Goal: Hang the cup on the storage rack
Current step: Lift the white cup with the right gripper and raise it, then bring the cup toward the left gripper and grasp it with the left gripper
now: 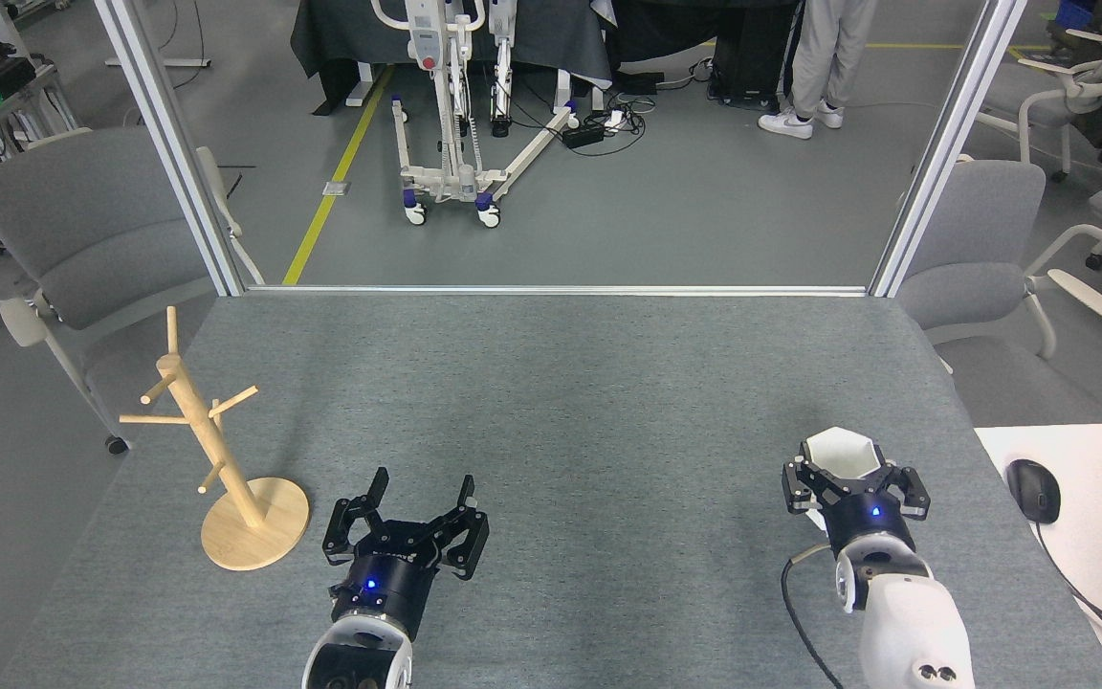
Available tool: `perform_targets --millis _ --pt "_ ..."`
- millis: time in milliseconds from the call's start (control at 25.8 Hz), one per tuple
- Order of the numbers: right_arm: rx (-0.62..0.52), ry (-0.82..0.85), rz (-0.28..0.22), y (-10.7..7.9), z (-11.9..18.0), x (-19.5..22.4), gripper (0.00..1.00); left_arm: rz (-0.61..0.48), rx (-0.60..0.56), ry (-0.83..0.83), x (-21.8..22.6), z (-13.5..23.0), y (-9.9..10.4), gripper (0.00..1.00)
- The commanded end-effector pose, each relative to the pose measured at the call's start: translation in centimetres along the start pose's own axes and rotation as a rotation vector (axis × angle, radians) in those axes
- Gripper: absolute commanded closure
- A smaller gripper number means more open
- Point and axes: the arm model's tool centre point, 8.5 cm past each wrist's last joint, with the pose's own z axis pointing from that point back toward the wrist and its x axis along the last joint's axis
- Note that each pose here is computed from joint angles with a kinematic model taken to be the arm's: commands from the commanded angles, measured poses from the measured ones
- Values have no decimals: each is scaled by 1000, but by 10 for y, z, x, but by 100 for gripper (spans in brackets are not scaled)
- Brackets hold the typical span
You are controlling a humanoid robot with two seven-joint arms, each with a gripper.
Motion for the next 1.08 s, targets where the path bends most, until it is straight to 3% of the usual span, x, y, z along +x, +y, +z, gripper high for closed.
perform_targets --millis 0,116,310,426,542,774,929,1045 --pt "113 0 4 -46 -8 -10 75 0 0 -1 0 0 0 0" --pt "151 19 -2 -101 -3 -15 75 0 2 -1 0 0 0 0" --pt "65 2 -48 -185 37 -14 75 0 14 -4 1 0 2 0" --pt "5 -22 -57 -216 65 -8 76 -11 19 -20 1 1 3 0" --pt "-35 -69 -45 -228 75 23 79 -23 19 -76 8 2 3 0" --pt "-94 -41 -142 -243 97 74 80 -35 47 -238 44 17 11 0" --pt "-98 -29 -141 -241 103 94 82 -66 57 -328 75 14 17 1" --pt "-109 32 -173 -239 108 108 82 -86 81 -401 99 9 26 1"
